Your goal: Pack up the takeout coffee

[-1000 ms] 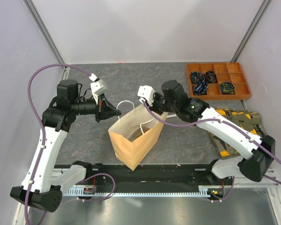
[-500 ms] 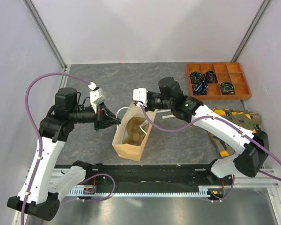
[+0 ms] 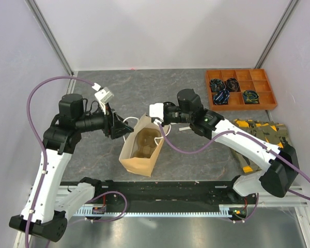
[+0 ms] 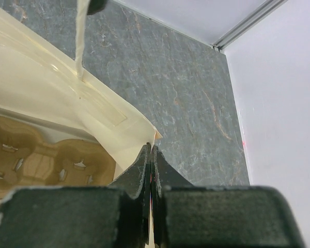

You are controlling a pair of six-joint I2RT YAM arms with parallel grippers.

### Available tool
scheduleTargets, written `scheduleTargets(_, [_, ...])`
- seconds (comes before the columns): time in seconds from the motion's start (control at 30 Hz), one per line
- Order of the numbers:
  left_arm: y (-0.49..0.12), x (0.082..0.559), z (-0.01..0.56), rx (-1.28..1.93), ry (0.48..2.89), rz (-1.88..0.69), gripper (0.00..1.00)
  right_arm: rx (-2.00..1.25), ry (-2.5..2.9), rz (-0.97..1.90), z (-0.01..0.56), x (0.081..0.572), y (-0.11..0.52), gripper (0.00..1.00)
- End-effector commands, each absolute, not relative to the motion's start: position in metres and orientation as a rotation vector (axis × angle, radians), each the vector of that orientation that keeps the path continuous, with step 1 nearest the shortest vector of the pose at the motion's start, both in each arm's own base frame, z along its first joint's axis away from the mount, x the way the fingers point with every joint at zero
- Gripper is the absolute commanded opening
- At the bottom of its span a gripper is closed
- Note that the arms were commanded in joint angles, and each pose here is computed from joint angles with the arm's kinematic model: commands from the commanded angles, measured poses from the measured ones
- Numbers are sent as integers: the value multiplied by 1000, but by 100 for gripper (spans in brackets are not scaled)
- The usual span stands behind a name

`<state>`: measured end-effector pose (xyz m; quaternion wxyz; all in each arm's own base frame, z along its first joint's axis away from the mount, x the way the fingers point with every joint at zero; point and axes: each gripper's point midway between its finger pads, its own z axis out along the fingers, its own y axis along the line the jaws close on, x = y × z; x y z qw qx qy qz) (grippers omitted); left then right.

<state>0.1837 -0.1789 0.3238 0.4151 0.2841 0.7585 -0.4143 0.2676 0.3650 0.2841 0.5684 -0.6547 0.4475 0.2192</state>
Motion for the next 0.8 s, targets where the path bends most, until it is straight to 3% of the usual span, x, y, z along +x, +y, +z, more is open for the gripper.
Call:
scheduleTargets(0.0, [-174,205,345,548,1933,-998,66,-1481,961,518,313,264,366,0])
scheduleTargets(0.23, [-177,192,402,800,1660,-907,82,-1464,1052,529,307,272,367,0])
scheduleTargets(0.4, [-174,184,410,945,1584,-791,83,-1448,1135,525,297,278,365,0])
scheduleTargets(0.53, [-192,148,433,1072,1539,-1016,52,-1441,1151,524,297,280,365,0])
scheduleTargets(0.63, [-203,135,424,1100,1619,-1171,38,-1437,1158,517,296,282,365,0])
scheduleTargets(0.77, [-212,136,405,1076,1730,-1291,28,-1438,1164,514,294,284,366,0])
